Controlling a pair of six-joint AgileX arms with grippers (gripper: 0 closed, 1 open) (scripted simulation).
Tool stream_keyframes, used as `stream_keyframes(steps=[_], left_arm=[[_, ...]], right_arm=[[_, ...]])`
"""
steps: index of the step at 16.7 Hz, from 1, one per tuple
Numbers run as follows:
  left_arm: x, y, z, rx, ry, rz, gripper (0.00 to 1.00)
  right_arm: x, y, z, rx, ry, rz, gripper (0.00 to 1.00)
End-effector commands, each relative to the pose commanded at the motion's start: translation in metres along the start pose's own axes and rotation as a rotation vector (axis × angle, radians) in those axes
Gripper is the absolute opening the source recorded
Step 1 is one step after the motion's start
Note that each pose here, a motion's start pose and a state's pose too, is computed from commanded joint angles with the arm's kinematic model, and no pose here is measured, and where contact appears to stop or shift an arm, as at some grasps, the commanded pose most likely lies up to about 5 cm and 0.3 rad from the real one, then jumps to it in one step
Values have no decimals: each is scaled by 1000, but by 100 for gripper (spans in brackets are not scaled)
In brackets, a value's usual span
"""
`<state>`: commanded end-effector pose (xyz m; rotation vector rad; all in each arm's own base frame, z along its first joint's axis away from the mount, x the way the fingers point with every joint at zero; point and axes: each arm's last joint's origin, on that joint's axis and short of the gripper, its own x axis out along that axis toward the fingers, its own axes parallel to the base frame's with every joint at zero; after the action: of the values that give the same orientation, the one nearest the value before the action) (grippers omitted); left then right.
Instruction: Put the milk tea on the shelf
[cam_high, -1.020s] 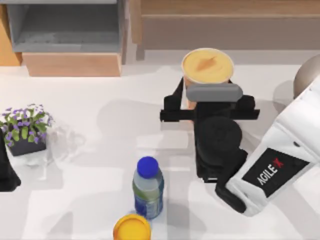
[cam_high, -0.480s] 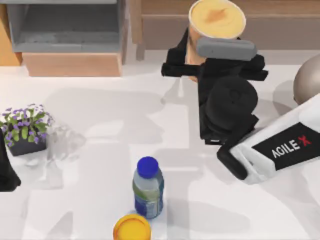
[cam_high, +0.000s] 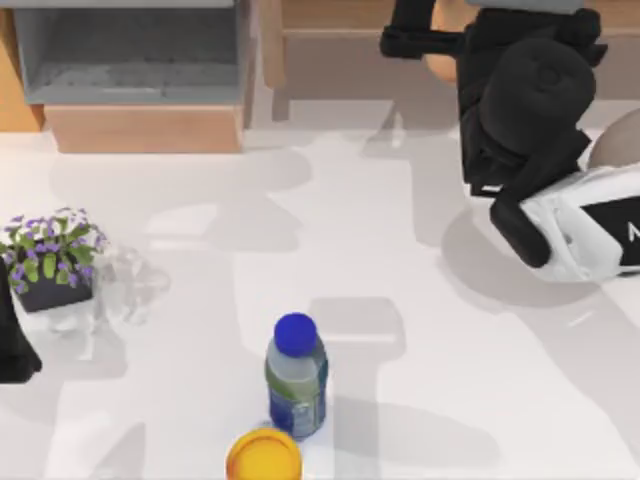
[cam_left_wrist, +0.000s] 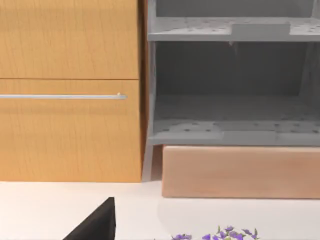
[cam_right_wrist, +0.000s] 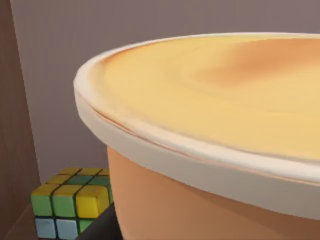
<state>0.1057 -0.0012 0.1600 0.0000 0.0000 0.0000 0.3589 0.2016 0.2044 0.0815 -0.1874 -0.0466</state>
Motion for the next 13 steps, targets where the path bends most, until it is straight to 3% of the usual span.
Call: stream_keyframes(steps=[13], left_arm=[[0,0,0,0,0,0,100]], right_arm=[[66,-97,49,-89,162,23,0]])
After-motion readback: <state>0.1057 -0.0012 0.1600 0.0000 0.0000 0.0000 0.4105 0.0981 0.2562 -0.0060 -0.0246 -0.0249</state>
